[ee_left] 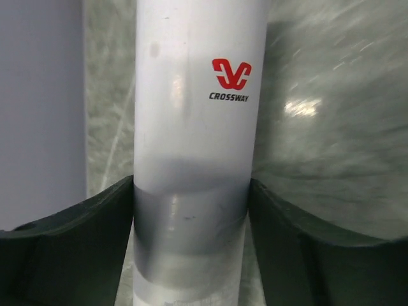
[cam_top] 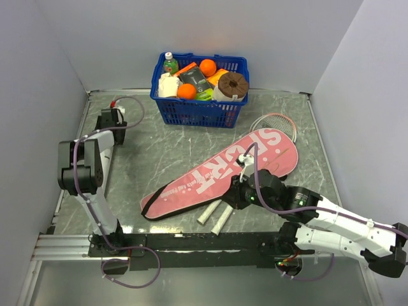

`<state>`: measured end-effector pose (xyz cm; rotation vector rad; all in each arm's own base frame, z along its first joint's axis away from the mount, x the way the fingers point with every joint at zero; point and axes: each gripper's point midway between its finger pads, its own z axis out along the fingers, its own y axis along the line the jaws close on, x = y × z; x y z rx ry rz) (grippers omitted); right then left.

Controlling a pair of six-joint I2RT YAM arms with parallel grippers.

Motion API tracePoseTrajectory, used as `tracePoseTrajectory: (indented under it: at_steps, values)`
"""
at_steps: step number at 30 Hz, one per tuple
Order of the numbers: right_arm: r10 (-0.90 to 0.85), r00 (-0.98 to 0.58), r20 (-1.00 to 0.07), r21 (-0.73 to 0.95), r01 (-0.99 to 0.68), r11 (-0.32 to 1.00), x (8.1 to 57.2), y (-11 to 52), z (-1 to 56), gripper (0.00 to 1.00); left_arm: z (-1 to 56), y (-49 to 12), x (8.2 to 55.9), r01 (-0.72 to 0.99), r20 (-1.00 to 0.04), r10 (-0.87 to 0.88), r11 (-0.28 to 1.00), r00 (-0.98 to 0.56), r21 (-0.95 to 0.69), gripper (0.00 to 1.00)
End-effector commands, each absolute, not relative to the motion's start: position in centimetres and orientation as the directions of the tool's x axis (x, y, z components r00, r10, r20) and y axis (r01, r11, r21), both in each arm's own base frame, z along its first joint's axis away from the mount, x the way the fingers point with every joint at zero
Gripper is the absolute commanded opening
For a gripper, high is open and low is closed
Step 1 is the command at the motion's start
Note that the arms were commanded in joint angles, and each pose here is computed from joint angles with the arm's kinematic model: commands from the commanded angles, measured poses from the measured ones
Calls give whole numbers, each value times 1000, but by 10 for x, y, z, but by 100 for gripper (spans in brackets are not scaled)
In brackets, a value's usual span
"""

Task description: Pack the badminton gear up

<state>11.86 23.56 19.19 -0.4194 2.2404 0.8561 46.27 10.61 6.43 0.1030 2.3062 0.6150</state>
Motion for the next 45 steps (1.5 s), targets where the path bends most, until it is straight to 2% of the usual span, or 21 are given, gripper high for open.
tracePoseTrajectory:
  at_steps: [1, 2, 9, 13, 19, 22, 27, 31, 34, 36, 45]
  values:
    - [-22, -683, -730, 465, -520, 717, 124, 239, 199, 22, 67, 111, 476, -137, -685, 187, 911, -705, 390, 86]
    - [-25, -685, -728, 463, -518, 719, 124, 239, 195, 23, 69, 111, 479, -140, -691, 184, 913, -699, 384, 96]
    - [-42, -697, -716, 469, -525, 710, 126, 251, 186, 26, 105, 110, 486, -198, -750, 144, 917, -645, 346, 96]
    - [-61, -692, -719, 447, -529, 721, 131, 255, 187, 30, 167, 94, 484, -232, -832, 127, 928, -540, 292, 96]
    - [-17, -716, -698, 422, -430, 798, 161, 237, 180, 35, 245, 19, 457, -123, -903, 153, 968, -401, 219, 96]
    - [58, -751, -657, 457, -336, 824, 178, 220, 166, 41, 271, -63, 427, 19, -906, 256, 964, -337, 265, 96]
    - [161, -776, -610, 447, -169, 878, 187, 188, 134, 57, 266, -150, 362, 205, -910, 302, 946, -282, 251, 96]
    - [247, -785, -569, 432, -29, 902, 182, 166, 107, 62, 231, -227, 301, 455, -901, 350, 866, -256, 207, 96]
    - [325, -769, -550, 442, 62, 895, 180, 153, 94, 64, 213, -260, 269, 547, -896, 381, 812, -230, 205, 97]
    - [376, -752, -541, 459, 110, 881, 181, 147, 92, 66, 202, -272, 256, 561, -897, 362, 811, -256, 167, 97]
    - [582, -663, -471, 485, 356, 798, 169, 117, 53, 67, 129, -299, 199, 624, -807, 508, 745, -301, 236, 97]
